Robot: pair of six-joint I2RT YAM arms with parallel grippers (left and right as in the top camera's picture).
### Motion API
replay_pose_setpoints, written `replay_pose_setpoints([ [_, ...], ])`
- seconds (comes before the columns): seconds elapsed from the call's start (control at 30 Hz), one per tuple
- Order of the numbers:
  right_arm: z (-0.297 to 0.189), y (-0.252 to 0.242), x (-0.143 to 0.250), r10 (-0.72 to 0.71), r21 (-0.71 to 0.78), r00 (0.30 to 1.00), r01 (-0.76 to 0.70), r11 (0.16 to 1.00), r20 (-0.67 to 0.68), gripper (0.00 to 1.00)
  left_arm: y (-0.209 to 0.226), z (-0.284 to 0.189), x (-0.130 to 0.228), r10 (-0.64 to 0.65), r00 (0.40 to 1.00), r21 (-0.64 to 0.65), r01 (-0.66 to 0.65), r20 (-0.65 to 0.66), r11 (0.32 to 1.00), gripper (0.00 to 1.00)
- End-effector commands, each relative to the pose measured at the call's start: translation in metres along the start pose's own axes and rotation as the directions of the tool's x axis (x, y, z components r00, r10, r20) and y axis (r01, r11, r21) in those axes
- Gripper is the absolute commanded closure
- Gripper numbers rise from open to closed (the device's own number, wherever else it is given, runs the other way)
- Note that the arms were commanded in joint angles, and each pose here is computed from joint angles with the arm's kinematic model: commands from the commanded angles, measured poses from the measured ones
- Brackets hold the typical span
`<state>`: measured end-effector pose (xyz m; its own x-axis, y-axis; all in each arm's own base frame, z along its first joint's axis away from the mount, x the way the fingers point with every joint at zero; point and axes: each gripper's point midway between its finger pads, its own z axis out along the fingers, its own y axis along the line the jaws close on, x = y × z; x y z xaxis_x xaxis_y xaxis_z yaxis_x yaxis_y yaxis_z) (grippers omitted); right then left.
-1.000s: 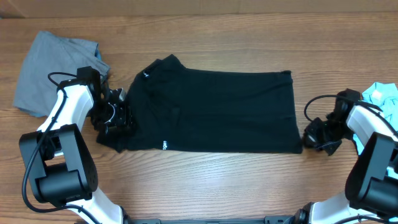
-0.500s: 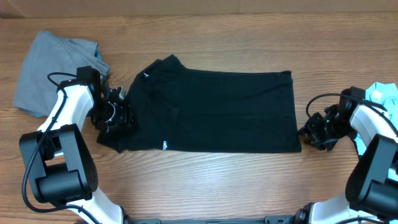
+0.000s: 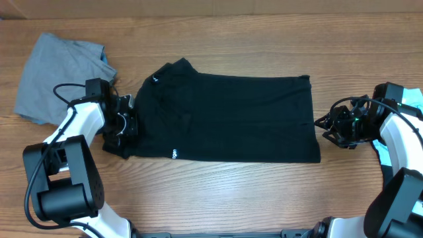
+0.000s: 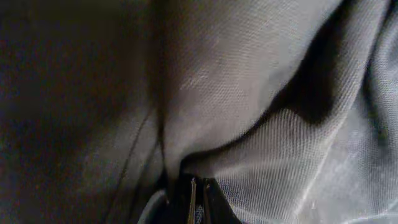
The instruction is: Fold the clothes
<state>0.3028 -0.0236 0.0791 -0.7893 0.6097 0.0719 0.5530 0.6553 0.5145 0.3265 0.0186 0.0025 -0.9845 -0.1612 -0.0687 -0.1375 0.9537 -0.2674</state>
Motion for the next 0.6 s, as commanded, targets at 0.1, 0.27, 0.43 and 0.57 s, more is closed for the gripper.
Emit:
replay_pose_setpoints([
  [0.1,-0.008,0.011,-0.01,-0.063,-0.03,0.997,0.065,0.997,0.05,0.51,0.018,-0.025,-0.002,-0.098,0.993,-0.044,0.096,-0.063,0.994,0.84],
  [0.27,-0.004,-0.009,0.0,0.04,0.093,0.999,-0.042,0.995,0.029,0.54,-0.002,-0.051,-0.014,-0.081,0.995,0.035,0.084,-0.062,0.996,0.75],
  [0.43,0.0,-0.044,0.03,0.178,0.25,0.984,-0.166,0.954,-0.028,0.44,-0.03,-0.069,-0.009,-0.012,0.995,0.178,0.03,-0.1,0.984,0.57],
  [0.57,0.015,-0.062,0.054,0.261,0.285,0.963,-0.232,0.93,-0.069,0.44,-0.033,-0.072,0.009,0.001,0.985,0.189,0.032,-0.17,0.981,0.58],
])
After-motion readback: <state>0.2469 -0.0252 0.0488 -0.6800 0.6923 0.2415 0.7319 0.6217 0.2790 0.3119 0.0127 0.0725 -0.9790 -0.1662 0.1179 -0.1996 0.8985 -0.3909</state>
